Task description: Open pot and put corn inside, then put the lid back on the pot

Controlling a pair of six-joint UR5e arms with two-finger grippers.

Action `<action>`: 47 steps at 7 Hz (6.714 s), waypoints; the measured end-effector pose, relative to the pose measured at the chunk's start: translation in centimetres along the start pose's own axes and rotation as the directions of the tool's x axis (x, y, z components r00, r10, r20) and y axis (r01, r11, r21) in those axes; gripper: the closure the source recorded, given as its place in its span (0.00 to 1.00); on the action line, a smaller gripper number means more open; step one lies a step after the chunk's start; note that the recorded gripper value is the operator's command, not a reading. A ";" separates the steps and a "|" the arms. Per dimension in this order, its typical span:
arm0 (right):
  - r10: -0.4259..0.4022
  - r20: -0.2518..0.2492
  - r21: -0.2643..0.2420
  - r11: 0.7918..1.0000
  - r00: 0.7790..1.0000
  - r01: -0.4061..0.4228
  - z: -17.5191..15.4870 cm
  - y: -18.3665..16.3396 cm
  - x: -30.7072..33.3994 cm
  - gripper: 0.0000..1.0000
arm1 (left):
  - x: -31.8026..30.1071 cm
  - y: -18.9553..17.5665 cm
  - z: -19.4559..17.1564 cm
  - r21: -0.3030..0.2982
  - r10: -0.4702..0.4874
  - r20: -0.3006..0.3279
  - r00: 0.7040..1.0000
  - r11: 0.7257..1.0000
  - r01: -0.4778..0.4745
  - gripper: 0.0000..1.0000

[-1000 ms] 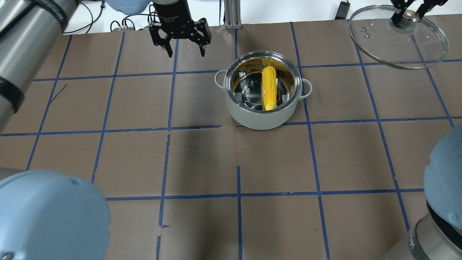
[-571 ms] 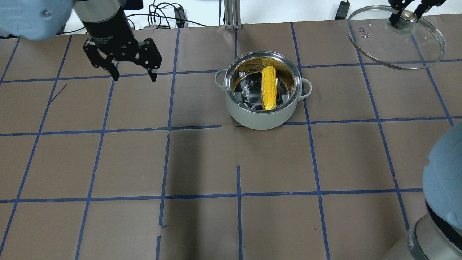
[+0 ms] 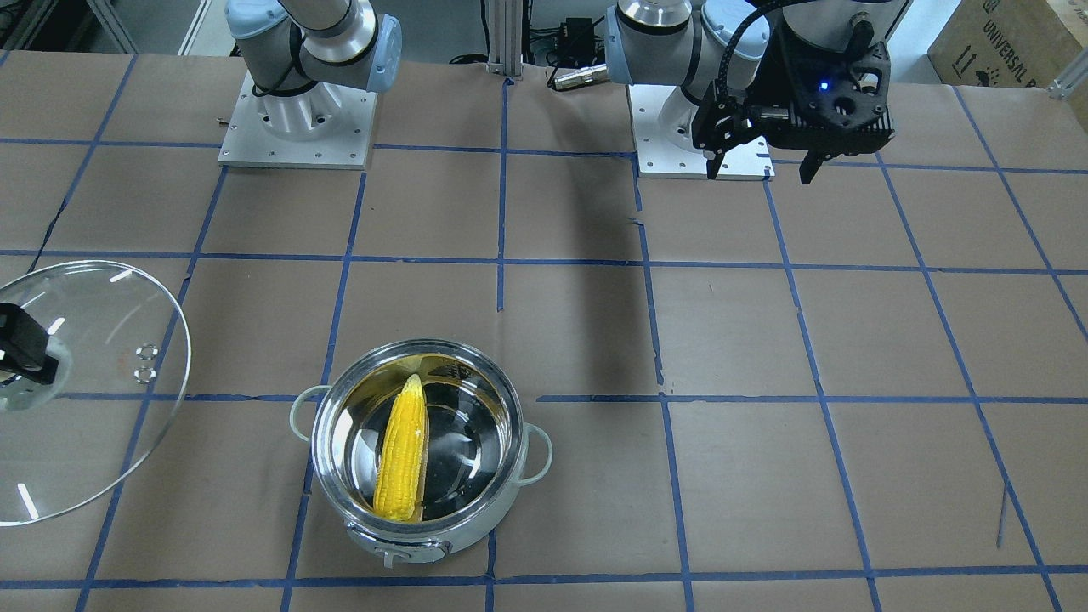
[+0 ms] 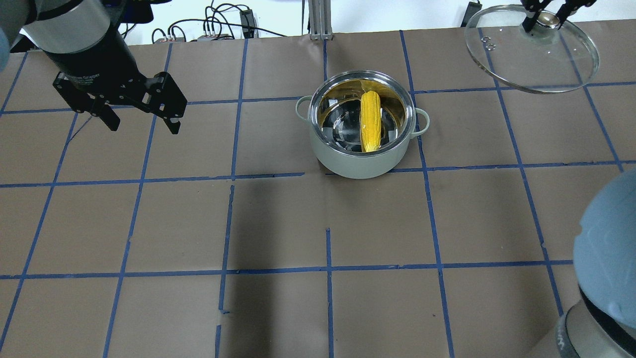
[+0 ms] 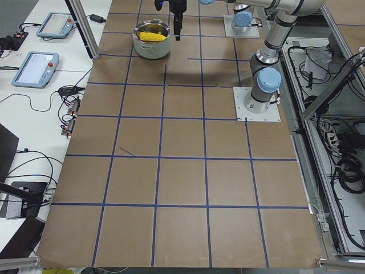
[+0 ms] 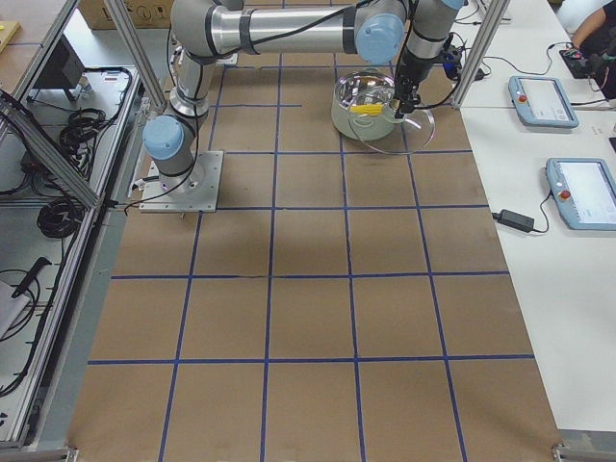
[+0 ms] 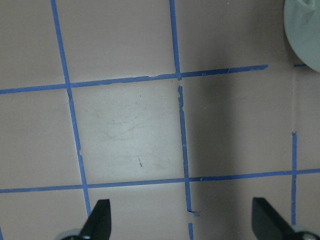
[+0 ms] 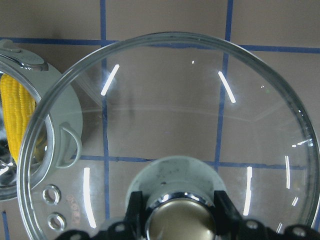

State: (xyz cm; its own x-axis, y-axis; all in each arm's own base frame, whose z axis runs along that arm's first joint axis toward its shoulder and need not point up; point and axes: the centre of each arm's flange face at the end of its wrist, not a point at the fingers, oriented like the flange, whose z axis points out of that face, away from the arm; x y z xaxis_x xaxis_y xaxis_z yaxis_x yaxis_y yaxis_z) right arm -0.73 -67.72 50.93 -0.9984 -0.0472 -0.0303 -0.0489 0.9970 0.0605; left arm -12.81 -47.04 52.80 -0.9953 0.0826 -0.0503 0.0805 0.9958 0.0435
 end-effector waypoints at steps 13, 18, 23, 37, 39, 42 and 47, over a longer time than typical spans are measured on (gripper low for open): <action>0.096 -0.042 0.015 0.995 0.995 -0.095 13.8 1.2 -25.2 0.92 | -2.6 -1.4 0.4 0.122 -0.070 -0.039 0.997 0.990 0.074 0.00; 0.106 -0.054 0.009 0.994 0.993 -0.106 14.8 2.3 -28.4 0.92 | -2.6 -1.1 0.8 0.115 -0.070 -0.040 0.997 0.991 0.074 0.00; 0.118 -0.051 0.035 0.993 0.992 -0.116 15.9 1.1 -28.6 0.92 | -2.5 -1.0 0.9 0.114 -0.068 -0.037 0.997 0.991 0.072 0.00; 0.116 -0.046 0.070 0.991 0.992 -0.113 16.8 0.1 -29.3 0.92 | -2.3 -0.8 1.0 0.111 -0.066 -0.035 0.997 0.991 0.070 0.00; 0.117 -0.050 0.066 0.991 0.992 -0.113 17.2 0.2 -29.3 0.83 | -2.2 -0.8 1.0 0.111 -0.066 -0.035 0.997 0.991 0.069 0.00; 0.113 -0.047 0.063 0.992 0.992 -0.110 16.9 0.4 -29.3 0.00 | -2.2 -0.8 1.0 0.111 -0.065 -0.035 0.997 0.991 0.069 0.00; 0.206 -0.046 0.176 0.965 0.977 -0.195 5.0 3.1 -22.1 0.00 | -2.2 -0.6 0.8 0.104 -0.067 -0.035 0.997 0.992 0.071 0.00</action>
State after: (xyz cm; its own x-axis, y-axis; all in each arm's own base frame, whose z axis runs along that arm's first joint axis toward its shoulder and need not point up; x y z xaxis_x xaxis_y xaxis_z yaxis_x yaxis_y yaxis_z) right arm 21.30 -63.32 46.77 -0.9873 0.1564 0.0292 0.1523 0.9821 -0.1111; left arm -10.65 -47.82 52.11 -0.9997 0.0141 -0.0186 0.0153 0.9978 -0.0644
